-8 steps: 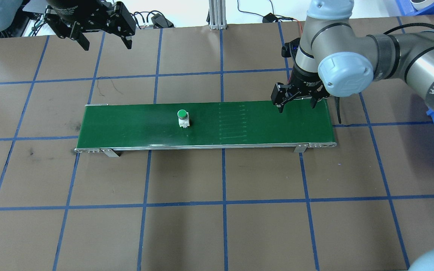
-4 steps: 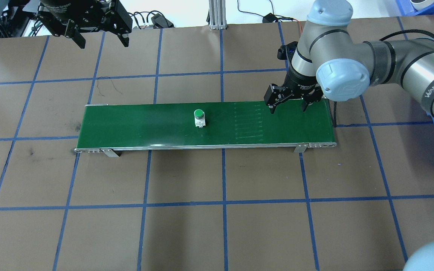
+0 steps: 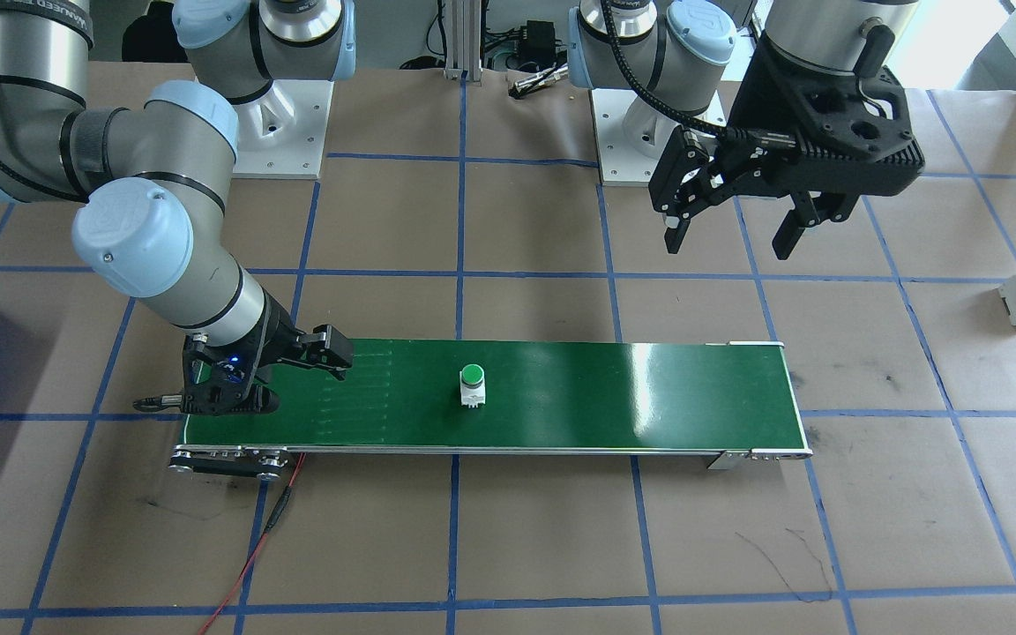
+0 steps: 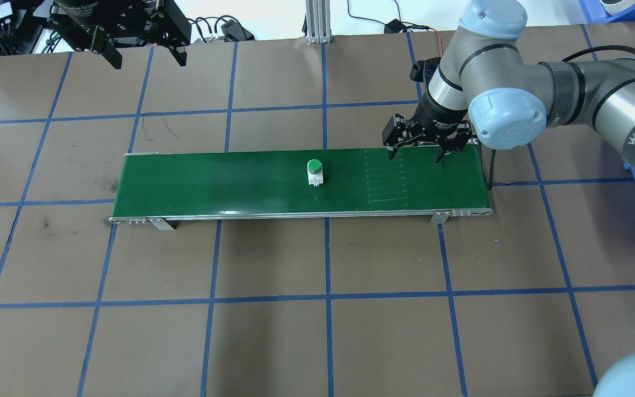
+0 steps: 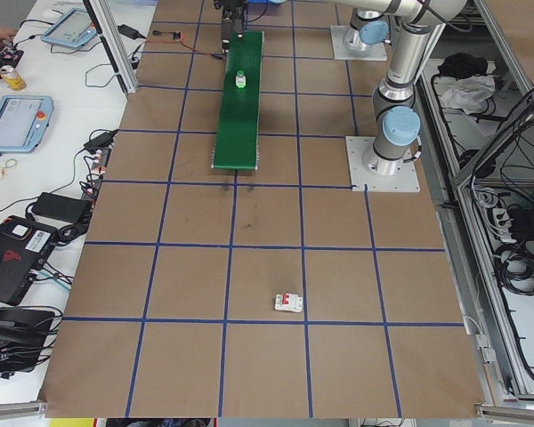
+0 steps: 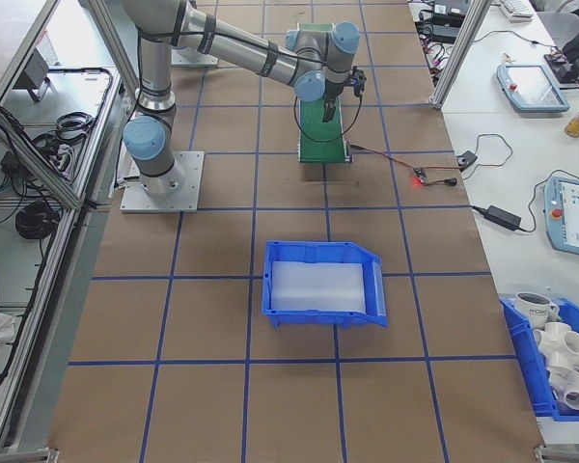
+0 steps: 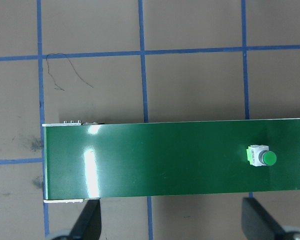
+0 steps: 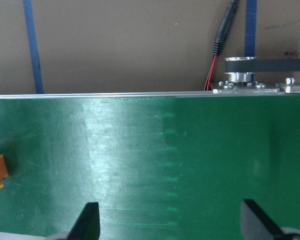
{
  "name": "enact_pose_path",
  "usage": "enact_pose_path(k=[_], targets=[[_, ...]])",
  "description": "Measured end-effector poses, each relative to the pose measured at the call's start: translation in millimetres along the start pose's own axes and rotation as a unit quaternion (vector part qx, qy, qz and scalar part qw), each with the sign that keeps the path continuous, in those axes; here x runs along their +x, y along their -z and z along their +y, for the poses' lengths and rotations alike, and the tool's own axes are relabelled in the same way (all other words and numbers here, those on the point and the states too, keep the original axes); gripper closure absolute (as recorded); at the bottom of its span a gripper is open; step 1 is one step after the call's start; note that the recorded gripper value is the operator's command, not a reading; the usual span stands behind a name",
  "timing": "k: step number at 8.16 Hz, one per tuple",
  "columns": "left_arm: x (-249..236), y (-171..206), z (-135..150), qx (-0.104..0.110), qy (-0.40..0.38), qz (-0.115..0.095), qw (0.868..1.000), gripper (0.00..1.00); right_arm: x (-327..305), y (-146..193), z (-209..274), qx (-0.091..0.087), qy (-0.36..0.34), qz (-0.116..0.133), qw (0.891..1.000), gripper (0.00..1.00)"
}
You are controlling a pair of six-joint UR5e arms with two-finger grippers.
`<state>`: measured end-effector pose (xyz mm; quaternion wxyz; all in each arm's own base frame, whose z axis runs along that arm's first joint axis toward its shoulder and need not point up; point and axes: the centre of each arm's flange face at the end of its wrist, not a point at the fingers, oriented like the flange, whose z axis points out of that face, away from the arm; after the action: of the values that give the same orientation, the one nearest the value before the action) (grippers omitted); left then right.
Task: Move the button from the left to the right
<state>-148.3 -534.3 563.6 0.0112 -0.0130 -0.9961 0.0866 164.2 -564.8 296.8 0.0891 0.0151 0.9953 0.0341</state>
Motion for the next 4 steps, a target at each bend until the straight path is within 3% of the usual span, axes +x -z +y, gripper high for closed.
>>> enact_pose_path(k=[4], targets=[[0.1, 6.6, 3.8, 0.006, -0.001, 0.0, 1.0, 0.0, -9.8, -0.6, 4.9, 0.0, -0.043, -0.001, 0.999, 0.0]])
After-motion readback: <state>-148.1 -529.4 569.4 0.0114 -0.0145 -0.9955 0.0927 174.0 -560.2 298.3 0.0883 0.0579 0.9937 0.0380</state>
